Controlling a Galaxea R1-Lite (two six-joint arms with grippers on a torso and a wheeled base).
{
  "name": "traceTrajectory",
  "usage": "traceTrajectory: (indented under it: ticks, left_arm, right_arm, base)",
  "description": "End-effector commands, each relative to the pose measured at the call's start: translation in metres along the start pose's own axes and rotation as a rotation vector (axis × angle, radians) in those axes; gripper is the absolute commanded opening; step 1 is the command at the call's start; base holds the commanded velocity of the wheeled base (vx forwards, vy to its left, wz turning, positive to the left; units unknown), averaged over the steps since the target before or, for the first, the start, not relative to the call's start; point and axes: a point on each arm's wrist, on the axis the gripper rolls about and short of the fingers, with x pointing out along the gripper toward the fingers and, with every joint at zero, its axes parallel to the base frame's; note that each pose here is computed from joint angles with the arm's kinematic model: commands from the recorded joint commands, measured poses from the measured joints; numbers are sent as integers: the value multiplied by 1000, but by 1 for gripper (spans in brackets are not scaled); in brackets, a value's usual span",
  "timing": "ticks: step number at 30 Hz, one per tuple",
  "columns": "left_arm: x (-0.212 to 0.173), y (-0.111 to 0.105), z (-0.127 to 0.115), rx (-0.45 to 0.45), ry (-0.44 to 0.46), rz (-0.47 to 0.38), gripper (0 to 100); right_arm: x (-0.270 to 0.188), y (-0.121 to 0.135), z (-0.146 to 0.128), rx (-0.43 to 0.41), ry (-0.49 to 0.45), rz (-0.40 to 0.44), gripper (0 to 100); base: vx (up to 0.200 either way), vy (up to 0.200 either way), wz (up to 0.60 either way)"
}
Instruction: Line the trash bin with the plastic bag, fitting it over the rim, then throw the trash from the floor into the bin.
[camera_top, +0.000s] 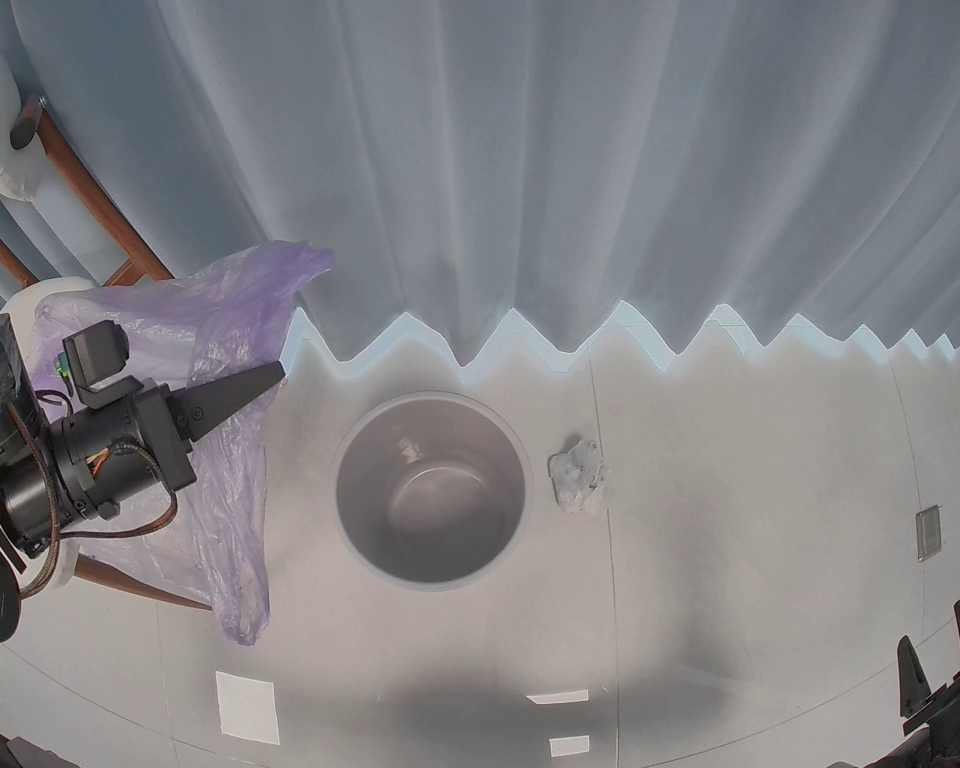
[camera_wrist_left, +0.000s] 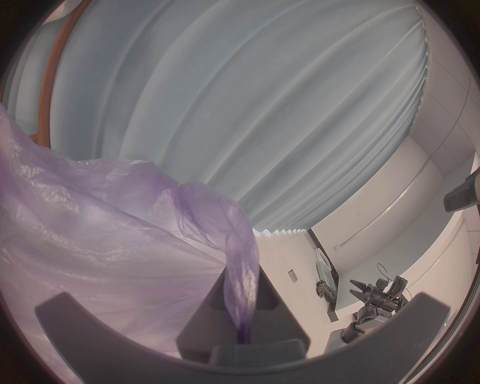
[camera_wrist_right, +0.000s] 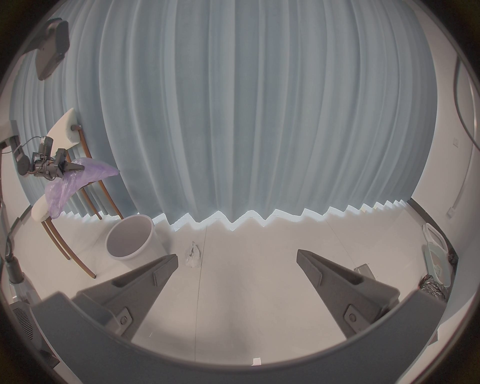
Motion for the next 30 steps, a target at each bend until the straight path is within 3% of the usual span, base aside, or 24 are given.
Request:
traceTrajectory:
  ticks: [1,7,19,30]
  left_arm:
    - [5,-3,-1,-18,-5,-31,0]
    - [12,-23,-1,-69,-23,-137,0]
    - [18,-41,-10,-73,3,-222,0]
    - [22,-56,-16,-81,-2,-214,0]
  right_arm:
    - [0,0,-5,0,1,-1,100]
    - [0,0,-5,0,1,-1,100]
    - [0,0,-5,0,1,1,100]
    - [0,0,-5,0,1,1,100]
  base:
    - [0,0,0]
    - [0,0,0]
    - [0,0,0]
    - [0,0,0]
